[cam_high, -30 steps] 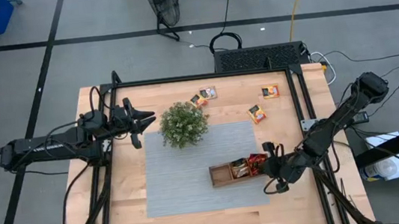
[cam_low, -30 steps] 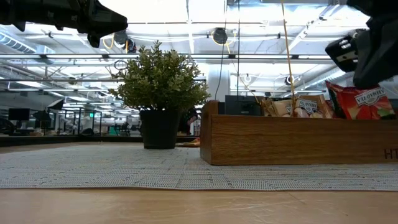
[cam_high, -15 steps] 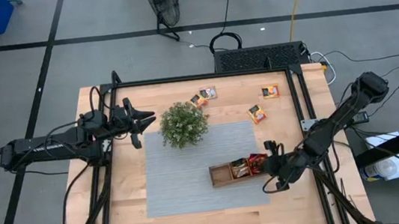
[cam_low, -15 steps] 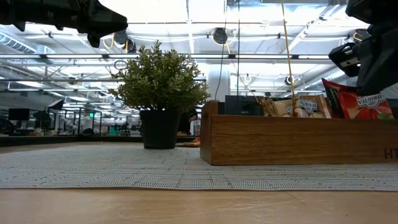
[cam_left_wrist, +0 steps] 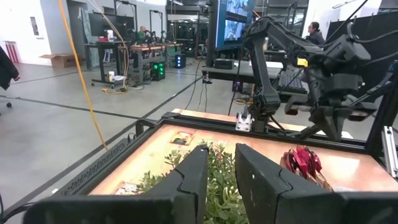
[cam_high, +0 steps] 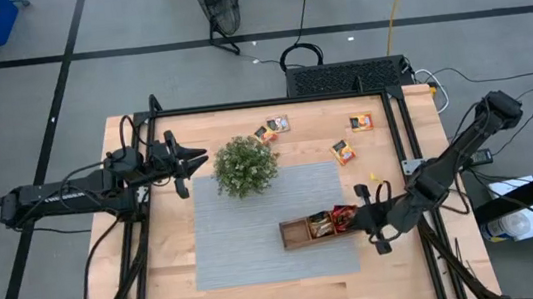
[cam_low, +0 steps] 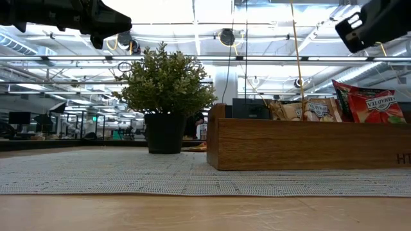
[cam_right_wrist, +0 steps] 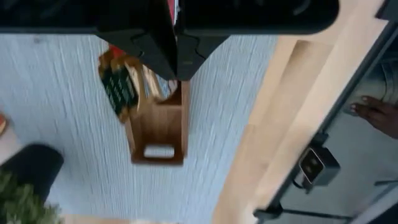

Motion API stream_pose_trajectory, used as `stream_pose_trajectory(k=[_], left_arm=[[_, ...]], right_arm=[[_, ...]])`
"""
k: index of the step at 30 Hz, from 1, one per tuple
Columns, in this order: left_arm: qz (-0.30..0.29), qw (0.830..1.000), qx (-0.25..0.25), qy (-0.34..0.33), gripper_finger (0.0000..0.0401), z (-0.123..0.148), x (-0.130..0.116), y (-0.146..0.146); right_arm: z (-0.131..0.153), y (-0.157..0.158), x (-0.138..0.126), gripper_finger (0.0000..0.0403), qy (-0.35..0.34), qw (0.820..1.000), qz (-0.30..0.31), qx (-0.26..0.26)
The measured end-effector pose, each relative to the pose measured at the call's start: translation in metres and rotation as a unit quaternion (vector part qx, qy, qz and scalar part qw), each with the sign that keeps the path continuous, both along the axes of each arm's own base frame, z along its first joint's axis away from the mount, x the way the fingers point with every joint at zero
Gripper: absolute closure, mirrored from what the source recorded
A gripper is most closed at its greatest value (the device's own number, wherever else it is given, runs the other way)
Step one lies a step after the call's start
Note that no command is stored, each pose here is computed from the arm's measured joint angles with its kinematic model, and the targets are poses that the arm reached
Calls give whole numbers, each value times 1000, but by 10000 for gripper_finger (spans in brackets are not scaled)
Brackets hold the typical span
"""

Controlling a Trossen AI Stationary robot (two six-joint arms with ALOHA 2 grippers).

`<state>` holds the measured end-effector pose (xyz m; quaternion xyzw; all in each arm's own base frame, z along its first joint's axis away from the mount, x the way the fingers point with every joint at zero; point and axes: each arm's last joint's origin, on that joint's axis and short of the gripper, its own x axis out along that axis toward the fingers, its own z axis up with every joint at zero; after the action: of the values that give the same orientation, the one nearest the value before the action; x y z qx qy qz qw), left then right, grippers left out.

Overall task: Pick & Place Tea
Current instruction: Put the strawberry tea sachet into the brown organizer, then put the apple tea sachet into the brown organizer

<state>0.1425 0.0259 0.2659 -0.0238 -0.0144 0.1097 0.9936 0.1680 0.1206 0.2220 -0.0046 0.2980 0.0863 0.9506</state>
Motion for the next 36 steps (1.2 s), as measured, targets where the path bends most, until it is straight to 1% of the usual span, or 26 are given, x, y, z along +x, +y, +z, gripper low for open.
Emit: stream_pose_trajectory(k=[3,7,10,14,18,20,23,26,29,32,34,36], left_arm=[[0,1000,0,0,313,0,0,0],[0,1000,0,0,313,0,0,0],[0,1000,0,0,313,0,0,0],[0,1000,0,0,313,0,0,0],[0,1000,0,0,313,0,0,0],[0,1000,0,0,313,0,0,0],[0,1000,0,0,313,0,0,0],[0,1000,0,0,313,0,0,0],[0,1000,0,0,313,0,0,0],[0,1000,0,0,313,0,0,0],[0,1000,0,0,313,0,0,0],[0,1000,0,0,313,0,0,0]], right_arm=[[5,-1,-2,403,-15,1000,8,-5],[7,-6,-7,403,-16,999,16,-23],[11,-13,-13,403,-41,998,-3,-43],[8,-24,-20,403,-108,989,-50,-91],[-5,-33,-24,403,-184,968,-82,-152],[-12,-38,-24,403,-219,956,-81,-180],[-24,-47,-26,403,-269,934,-87,-218],[-35,-58,-30,403,-303,913,-111,-250],[-44,-71,-36,403,-329,895,-143,-265],[-34,-79,-37,403,-365,876,-187,-253],[-33,-84,-36,403,-367,871,-203,-256],[-34,-87,-34,403,-355,868,-210,-275]])
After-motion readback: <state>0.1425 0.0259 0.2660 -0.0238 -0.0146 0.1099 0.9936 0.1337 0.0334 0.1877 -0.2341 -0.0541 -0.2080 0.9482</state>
